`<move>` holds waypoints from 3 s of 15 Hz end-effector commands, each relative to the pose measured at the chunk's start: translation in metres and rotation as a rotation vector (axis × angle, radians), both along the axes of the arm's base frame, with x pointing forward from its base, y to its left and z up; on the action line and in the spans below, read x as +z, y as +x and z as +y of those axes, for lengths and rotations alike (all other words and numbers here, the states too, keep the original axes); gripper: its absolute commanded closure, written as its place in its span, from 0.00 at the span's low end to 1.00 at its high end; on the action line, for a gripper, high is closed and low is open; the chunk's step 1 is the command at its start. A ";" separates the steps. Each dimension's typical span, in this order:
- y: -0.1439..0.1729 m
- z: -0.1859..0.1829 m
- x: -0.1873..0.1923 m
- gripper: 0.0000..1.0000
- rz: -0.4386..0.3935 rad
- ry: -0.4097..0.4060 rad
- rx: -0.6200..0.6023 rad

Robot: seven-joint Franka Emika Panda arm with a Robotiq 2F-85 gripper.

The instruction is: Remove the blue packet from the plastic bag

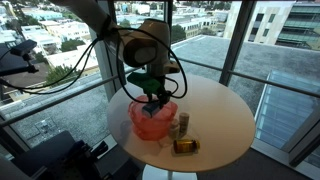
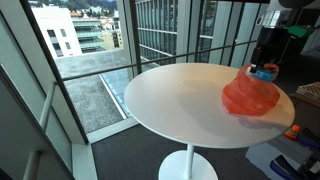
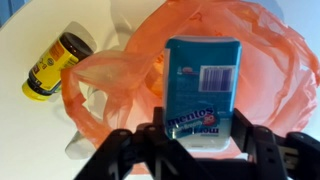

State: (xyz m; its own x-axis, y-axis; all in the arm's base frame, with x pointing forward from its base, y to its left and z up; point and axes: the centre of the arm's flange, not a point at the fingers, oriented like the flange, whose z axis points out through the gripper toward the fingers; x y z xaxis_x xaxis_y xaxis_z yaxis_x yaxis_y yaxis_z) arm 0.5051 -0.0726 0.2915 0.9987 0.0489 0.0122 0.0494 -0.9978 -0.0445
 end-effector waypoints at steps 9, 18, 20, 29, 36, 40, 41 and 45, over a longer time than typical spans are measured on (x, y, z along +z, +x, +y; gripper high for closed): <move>-0.031 0.033 0.038 0.59 -0.004 0.066 0.131; -0.032 0.064 0.027 0.34 0.031 0.053 0.190; -0.032 0.064 0.026 0.34 0.033 0.053 0.189; -0.027 0.092 0.030 0.59 -0.011 0.016 0.251; -0.022 0.154 0.031 0.59 -0.026 -0.003 0.378; -0.024 0.178 0.012 0.59 -0.014 -0.001 0.439; -0.025 0.182 0.003 0.59 -0.009 0.005 0.447; -0.027 0.191 -0.024 0.59 0.004 0.021 0.475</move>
State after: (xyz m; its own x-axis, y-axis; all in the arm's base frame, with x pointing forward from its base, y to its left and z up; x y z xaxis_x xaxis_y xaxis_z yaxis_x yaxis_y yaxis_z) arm 0.4732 0.1126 0.2840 0.8757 0.4826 0.0128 0.4825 -0.8738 -0.0604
